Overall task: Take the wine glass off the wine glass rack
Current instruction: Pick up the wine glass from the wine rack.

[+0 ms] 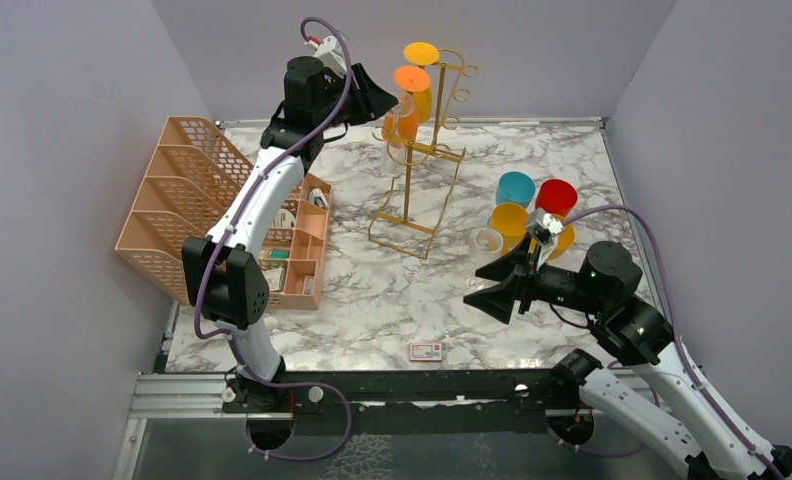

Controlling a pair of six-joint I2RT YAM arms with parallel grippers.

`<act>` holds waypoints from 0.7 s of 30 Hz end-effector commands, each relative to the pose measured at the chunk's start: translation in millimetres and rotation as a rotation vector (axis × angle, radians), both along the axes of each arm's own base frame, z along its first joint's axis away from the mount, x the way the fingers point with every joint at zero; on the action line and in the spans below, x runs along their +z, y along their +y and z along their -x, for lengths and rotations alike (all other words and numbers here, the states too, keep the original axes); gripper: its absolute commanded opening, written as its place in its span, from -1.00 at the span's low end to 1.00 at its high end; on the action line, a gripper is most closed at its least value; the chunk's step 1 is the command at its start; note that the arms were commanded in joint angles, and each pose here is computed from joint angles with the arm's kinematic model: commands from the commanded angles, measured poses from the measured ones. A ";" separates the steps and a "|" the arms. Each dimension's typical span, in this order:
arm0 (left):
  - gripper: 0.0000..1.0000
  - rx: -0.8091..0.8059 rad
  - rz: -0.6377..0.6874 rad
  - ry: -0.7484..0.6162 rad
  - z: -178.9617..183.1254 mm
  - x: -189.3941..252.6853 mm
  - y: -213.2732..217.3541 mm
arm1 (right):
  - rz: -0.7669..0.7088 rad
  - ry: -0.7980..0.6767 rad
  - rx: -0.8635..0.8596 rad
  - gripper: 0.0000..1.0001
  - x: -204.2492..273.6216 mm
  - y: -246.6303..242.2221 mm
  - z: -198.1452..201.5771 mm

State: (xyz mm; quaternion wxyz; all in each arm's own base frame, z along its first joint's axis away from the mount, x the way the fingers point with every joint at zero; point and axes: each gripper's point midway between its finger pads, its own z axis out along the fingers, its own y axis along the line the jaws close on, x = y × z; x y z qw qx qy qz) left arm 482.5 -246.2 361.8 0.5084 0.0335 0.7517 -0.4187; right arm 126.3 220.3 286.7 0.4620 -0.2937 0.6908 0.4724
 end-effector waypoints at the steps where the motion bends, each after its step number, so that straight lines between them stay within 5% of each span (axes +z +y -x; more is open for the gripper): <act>1: -0.18 0.043 -0.020 -0.028 1.3 10.1 8.1 | -0.006 -0.041 -0.022 0.49 11.4 -4.1 -1.1; 21: -1.00 0.078 0.054 -0.036 3.8 25.0 11.0 | 0.002 -0.020 -0.036 0.49 6.8 -4.0 -4.0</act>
